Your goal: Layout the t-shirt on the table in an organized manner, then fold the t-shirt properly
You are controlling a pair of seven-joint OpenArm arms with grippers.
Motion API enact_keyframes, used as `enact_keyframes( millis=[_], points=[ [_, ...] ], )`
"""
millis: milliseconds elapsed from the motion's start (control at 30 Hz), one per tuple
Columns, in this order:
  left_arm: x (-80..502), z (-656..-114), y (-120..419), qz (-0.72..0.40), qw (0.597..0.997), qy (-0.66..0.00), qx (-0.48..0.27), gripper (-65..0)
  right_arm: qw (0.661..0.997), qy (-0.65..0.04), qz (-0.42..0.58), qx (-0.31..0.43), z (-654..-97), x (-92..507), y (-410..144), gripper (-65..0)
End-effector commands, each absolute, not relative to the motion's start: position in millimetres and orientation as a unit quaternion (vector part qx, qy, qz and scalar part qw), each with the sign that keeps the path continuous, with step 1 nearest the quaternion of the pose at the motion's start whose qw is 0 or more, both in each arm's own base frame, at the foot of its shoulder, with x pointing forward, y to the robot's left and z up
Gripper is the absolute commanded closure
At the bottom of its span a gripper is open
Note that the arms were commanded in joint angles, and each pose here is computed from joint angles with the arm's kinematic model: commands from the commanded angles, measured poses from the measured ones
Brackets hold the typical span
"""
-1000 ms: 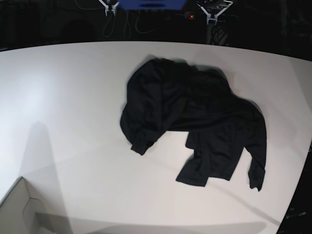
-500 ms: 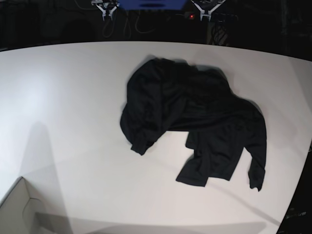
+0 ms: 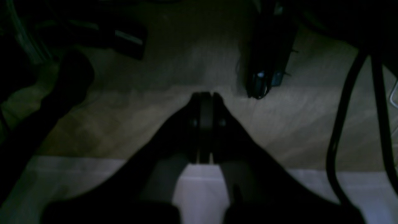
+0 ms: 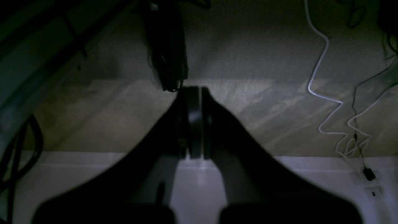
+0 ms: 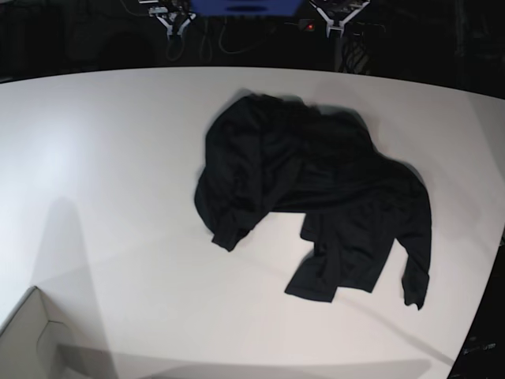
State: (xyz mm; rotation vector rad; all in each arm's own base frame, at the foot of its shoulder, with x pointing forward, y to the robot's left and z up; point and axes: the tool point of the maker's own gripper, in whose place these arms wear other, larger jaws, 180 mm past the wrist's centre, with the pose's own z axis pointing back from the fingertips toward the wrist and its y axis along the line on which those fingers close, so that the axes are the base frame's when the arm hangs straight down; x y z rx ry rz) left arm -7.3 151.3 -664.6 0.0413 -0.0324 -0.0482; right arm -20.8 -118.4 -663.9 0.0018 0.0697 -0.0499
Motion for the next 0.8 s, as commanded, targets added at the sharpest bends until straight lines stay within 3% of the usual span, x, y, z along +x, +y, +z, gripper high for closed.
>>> enact_keyframes(
  millis=[0,367,600,767],
  points=[
    [3.6,-663.3,158.8,-0.023,0.999,-0.038,0.027,-0.1,0.999,0.028,-0.028,0.004,-663.9,-21.3,-118.1,0.0],
    [-21.3,-633.5,213.6,-0.01,0.993,-0.1,0.057,-0.1,0.995,-0.1,-0.012,-0.028,-623.6,-40.2,-157.5,0.0],
    [-15.8,-594.5,263.0,0.029,0.985,-0.154,0.071,-0.1,0.983,-0.177,0.01,-0.04,-567.7,-32.7,-172.2,0.0],
    [-10.5,-559.3,266.9,0.006,0.979,-0.194,0.059,-0.1,0.969,-0.241,-0.017,-0.055,-516.4,-13.7,-193.6,0.0]
  ],
)
